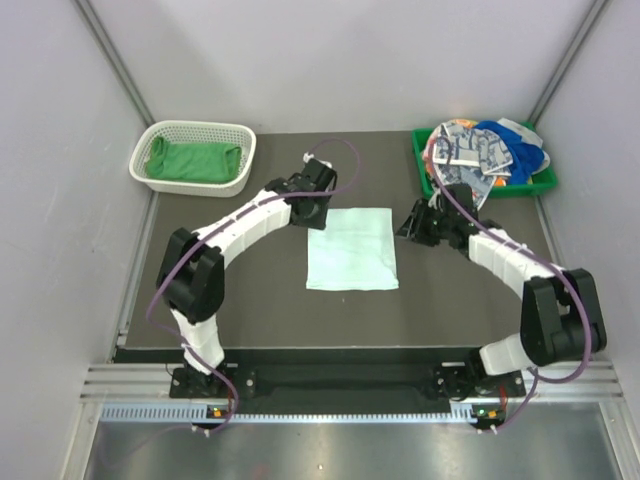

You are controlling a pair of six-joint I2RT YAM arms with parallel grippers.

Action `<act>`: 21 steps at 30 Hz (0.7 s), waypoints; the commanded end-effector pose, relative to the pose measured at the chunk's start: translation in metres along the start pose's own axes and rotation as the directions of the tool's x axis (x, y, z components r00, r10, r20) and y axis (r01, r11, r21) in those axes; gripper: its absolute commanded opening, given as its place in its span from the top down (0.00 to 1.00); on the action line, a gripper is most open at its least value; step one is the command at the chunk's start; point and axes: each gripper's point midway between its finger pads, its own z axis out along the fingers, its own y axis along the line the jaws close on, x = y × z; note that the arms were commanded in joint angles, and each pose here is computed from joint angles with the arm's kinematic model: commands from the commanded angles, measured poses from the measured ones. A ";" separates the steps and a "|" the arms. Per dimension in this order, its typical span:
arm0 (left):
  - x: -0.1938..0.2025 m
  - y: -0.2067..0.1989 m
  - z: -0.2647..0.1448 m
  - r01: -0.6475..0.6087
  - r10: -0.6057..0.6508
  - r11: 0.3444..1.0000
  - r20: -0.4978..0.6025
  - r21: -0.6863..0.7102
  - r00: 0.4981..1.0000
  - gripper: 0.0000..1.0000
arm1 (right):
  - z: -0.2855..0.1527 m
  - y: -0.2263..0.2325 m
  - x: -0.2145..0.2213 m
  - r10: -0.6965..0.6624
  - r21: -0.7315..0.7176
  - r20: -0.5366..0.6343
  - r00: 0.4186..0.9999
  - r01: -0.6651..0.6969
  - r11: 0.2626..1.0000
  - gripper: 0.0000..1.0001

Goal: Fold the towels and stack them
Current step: Fold the towel

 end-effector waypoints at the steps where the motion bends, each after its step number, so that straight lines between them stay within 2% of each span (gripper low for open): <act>1: -0.035 -0.014 0.018 0.081 -0.088 0.987 0.042 0.140 0.995 0.61 | 0.014 0.018 -0.049 -0.053 0.001 0.093 0.994 0.053 0.999 0.64; 8: -0.054 -0.020 0.056 0.151 -0.164 0.915 0.003 0.373 0.986 0.64 | 0.062 0.048 -0.082 -0.108 -0.021 0.085 0.990 0.110 0.994 0.66; 10: -0.055 -0.021 0.069 0.165 -0.178 0.893 -0.009 0.419 0.984 0.64 | 0.075 0.056 -0.077 -0.129 -0.028 0.053 0.990 0.130 0.991 0.66; 13: -0.052 -0.014 0.087 0.192 -0.197 0.897 -0.028 0.397 0.980 0.63 | 0.098 0.061 -0.077 -0.147 -0.018 0.027 0.989 0.147 0.989 0.66; 21: -0.037 0.015 0.118 0.274 -0.272 0.926 -0.044 0.260 0.961 0.62 | 0.142 0.020 -0.077 -0.125 0.086 -0.028 0.992 0.127 0.988 0.68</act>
